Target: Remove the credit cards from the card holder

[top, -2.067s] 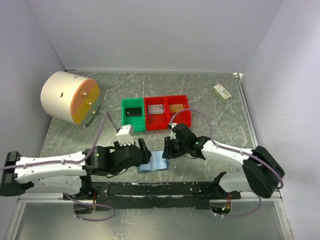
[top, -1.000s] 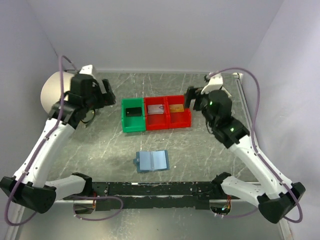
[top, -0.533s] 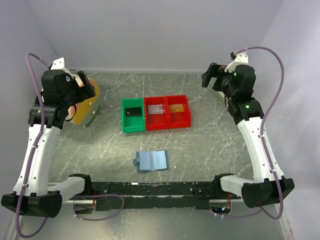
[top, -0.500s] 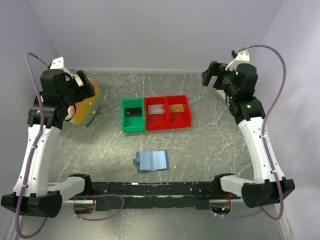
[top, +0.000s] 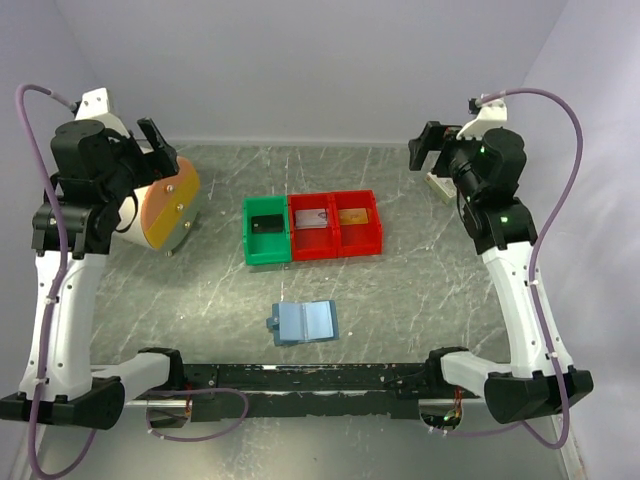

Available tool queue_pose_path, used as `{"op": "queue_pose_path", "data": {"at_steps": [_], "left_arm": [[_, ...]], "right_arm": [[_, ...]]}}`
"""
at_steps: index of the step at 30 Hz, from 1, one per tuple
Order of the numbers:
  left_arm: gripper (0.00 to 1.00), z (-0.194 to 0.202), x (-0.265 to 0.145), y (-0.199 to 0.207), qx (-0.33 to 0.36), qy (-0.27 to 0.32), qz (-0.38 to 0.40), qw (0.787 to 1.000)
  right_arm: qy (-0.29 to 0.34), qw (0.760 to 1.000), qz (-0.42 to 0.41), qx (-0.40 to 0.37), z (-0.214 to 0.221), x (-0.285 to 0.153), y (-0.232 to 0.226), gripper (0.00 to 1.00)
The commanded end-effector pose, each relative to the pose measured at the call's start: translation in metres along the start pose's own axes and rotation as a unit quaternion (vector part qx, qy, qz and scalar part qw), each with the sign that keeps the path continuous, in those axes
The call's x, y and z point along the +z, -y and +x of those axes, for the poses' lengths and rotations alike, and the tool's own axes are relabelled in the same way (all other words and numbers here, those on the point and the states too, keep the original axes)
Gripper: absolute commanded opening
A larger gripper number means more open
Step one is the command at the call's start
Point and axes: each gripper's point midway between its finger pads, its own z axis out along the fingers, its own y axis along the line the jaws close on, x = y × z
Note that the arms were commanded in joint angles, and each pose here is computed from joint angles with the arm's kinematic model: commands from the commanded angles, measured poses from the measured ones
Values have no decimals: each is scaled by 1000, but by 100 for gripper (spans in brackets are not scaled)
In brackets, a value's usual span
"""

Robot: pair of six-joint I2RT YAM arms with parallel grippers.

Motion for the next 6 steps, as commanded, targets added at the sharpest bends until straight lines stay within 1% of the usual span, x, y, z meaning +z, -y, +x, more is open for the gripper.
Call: {"op": "queue_pose_path", "data": {"at_steps": [1,6], "left_arm": [[100,6,0,-5,14,-10,-8,1000],[100,5,7,-3,14,-15,-5,1000]], "right_arm": [[28,1000,8,-7,-12,-11,4,100],[15,1000,16,1,-8,-7,6,100]]}}
